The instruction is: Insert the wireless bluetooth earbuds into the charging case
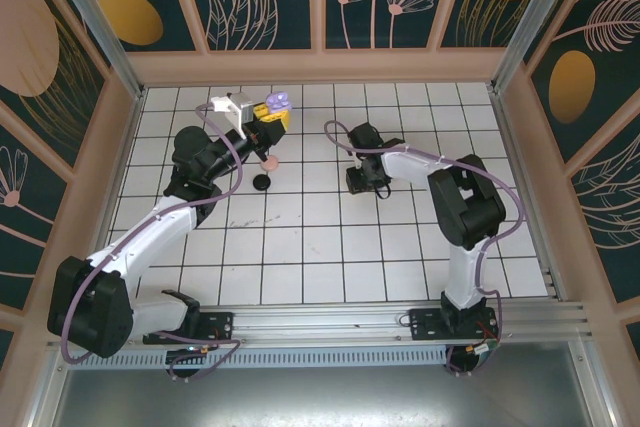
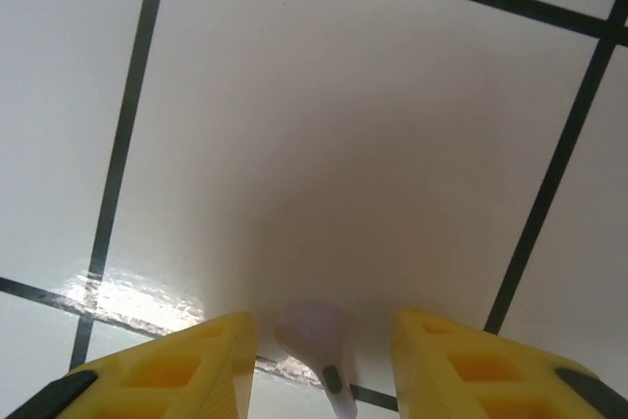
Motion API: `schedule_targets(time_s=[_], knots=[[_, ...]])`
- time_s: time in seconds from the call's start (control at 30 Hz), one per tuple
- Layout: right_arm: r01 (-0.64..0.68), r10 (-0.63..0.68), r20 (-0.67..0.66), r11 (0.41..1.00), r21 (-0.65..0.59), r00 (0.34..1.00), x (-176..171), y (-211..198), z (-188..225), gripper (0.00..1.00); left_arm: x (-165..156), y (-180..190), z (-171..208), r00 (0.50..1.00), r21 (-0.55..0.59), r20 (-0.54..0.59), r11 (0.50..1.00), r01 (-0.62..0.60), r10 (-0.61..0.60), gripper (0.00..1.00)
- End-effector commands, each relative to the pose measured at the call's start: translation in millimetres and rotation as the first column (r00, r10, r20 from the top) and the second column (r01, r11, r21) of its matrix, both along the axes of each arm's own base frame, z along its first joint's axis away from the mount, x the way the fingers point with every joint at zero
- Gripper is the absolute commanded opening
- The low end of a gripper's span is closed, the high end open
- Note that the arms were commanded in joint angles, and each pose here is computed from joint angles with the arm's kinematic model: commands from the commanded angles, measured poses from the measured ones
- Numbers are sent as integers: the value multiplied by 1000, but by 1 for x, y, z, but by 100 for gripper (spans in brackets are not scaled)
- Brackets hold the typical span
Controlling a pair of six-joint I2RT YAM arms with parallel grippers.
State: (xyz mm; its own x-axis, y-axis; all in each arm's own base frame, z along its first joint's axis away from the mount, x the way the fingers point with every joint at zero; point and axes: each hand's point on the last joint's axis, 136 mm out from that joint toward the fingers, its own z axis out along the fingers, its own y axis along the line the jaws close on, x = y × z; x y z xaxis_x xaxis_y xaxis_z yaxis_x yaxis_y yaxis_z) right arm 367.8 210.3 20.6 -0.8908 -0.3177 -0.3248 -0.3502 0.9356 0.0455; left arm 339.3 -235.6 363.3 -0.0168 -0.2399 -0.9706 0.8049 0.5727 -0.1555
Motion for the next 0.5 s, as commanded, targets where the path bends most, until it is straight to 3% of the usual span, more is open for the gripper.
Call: schedule_targets(time_s=[0.0,0.47], knots=[[-16,16,1,999,-37,1000,3,1,0,41,-3,-1,7,999,-11,43,1000,8,-7,0],[-26,25,-13,999,-47,1000,3,4,-8,34,-1,-4,3,999,-14,31,1000,24,-23,0]])
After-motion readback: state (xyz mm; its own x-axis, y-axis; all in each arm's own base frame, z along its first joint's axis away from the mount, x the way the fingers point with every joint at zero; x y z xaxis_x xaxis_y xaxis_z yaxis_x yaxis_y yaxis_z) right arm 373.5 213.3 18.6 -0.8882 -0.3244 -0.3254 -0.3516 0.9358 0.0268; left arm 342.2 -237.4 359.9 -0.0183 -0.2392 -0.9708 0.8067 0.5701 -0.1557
